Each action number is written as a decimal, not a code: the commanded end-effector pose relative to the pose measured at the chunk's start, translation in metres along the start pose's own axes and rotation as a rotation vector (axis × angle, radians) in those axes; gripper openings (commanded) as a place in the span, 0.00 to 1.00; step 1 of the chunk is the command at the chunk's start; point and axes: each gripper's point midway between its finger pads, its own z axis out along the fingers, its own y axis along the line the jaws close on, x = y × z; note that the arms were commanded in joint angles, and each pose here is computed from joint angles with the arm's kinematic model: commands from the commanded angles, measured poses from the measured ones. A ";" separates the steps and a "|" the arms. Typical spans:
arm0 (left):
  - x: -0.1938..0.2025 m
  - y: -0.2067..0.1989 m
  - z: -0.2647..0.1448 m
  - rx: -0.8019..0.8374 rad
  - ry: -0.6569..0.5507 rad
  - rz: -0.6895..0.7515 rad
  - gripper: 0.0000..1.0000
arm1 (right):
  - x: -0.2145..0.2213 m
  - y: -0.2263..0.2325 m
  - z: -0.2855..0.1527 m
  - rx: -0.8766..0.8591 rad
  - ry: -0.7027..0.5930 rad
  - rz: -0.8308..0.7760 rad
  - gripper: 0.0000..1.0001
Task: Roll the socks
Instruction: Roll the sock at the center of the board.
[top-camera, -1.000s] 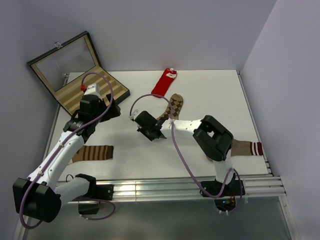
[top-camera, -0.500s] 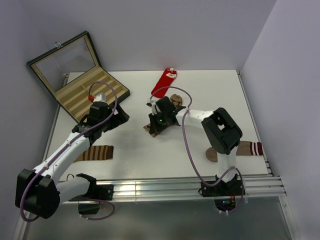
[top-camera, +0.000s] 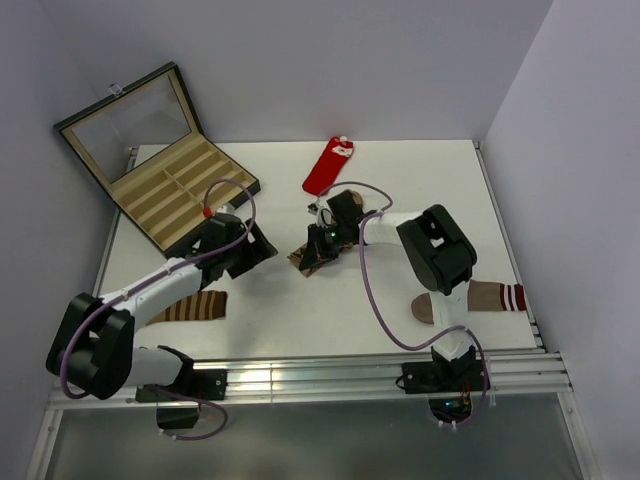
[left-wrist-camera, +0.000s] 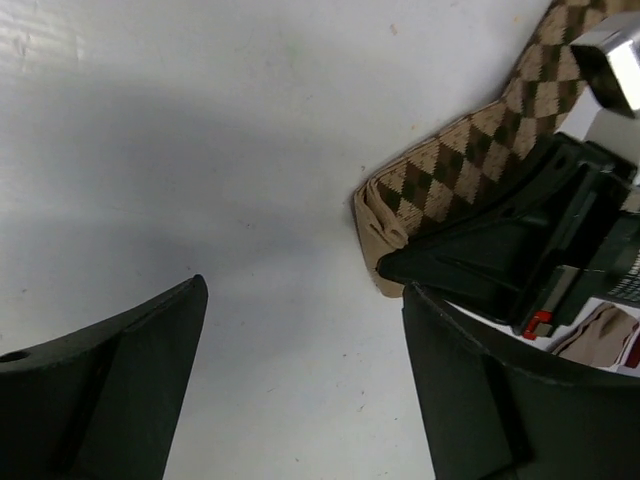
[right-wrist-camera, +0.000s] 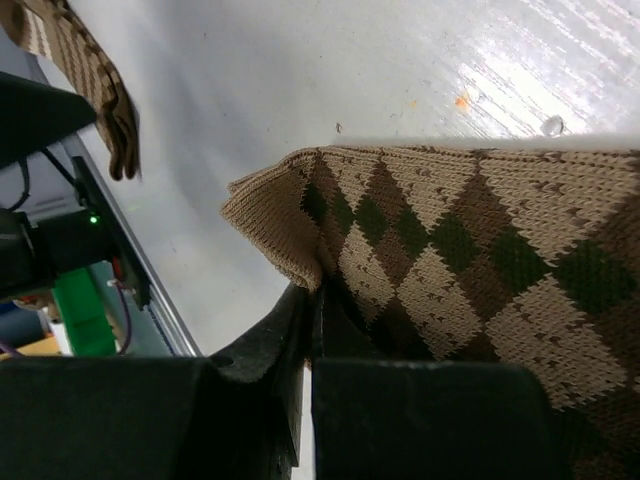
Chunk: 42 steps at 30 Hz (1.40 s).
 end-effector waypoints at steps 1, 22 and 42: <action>0.007 -0.012 0.009 0.034 0.021 -0.029 0.84 | 0.001 -0.009 0.005 0.013 0.020 0.071 0.00; 0.055 -0.009 0.063 -0.057 0.160 0.005 0.41 | 0.003 -0.018 0.008 0.023 0.027 0.151 0.00; 0.056 -0.008 0.081 -0.075 0.149 -0.049 0.38 | 0.003 -0.021 0.010 0.029 0.023 0.143 0.01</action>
